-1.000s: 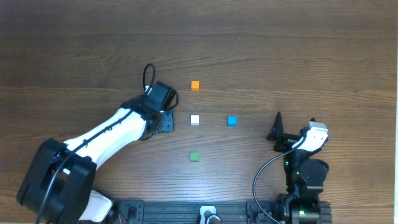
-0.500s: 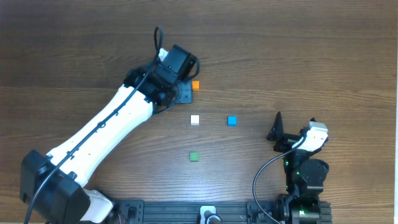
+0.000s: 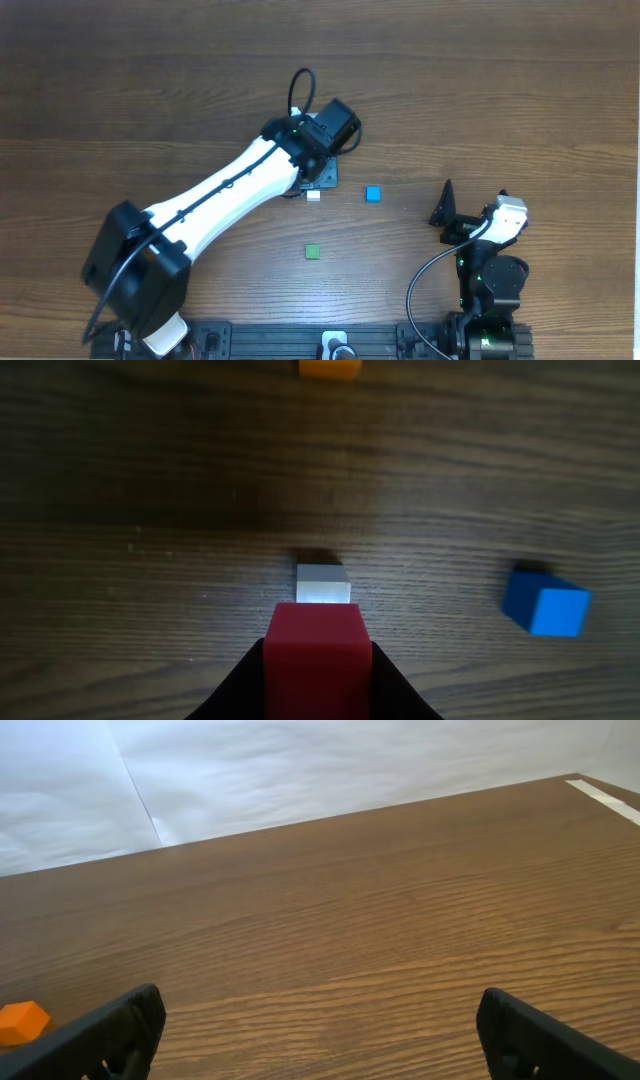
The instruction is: Stack Cubes
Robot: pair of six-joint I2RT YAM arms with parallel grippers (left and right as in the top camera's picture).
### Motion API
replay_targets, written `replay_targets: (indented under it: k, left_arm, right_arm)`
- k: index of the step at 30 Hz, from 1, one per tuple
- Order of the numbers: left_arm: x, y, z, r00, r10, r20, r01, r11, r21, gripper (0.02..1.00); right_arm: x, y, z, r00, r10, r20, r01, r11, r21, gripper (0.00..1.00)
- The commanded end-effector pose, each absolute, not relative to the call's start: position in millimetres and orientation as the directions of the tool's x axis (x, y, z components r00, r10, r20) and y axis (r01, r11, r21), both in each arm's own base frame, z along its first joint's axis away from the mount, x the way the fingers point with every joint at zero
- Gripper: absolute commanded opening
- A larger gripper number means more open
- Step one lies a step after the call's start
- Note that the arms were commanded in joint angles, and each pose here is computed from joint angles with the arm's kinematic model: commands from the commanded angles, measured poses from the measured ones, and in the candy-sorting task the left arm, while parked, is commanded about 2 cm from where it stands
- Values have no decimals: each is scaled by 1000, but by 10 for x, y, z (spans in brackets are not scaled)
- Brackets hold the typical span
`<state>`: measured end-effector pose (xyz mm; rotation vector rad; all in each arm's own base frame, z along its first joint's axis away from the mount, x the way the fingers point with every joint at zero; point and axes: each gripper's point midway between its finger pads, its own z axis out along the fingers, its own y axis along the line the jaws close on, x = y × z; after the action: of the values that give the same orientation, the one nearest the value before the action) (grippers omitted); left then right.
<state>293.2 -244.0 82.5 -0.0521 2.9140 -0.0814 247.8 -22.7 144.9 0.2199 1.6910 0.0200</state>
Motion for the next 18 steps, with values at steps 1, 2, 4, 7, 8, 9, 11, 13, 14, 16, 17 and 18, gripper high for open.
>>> replay_targets:
  k: [1,2,4,7,8,9,11,13,14,16,17,18]
  left_arm:
    - [2875,-2521,678,-981,-64,-184,-56,997,-50,40]
    - [2864,-2526,645,-982,-62,-178,-55,998,-44,40]
    - [2843,-2538,584,-984,-54,-167,-49,998,-32,40]
    - [2814,-2558,524,-987,-43,-157,-40,999,-19,40]
    - [2807,-2559,505,-987,-39,-157,-38,999,-12,40]
    - [2809,-2555,500,-986,-38,-160,-38,999,-6,40]
    - [2811,-2543,482,-986,-42,-163,-44,999,3,40]
    - [2812,-2535,458,-986,-42,-160,-45,999,11,40]
    - [2813,-2529,450,-986,-47,-161,-50,999,14,40]
    - [2814,-2523,426,-986,-56,-159,-60,998,19,38]
    - [2812,-2520,413,-986,-59,-156,-63,998,22,40]
    - [2811,-2519,402,-986,-59,-155,-63,998,24,40]
  right_arm:
    - [2479,-218,1419,-121,156,-980,129,982,140,993]
    - [2479,-218,1418,-122,156,-980,129,982,140,993]
    - [2479,-218,1418,-122,156,-980,129,982,140,991]
    - [2479,-218,1419,-121,156,-980,129,982,140,991]
    - [2479,-218,1418,-122,156,-980,129,982,140,993]
    - [2479,-218,1420,-121,156,-980,129,982,140,991]
    - [2479,-217,1420,-121,156,-980,128,982,141,993]
    - [2479,-218,1418,-122,156,-980,129,982,140,993]
    - [2479,-217,1418,-122,156,-980,129,982,140,991]
    - [2479,-218,1419,-121,156,-980,129,982,140,991]
    - [2479,-218,1419,-121,156,-980,129,982,140,991]
    - [2479,-218,1418,-122,156,-980,129,982,140,991]
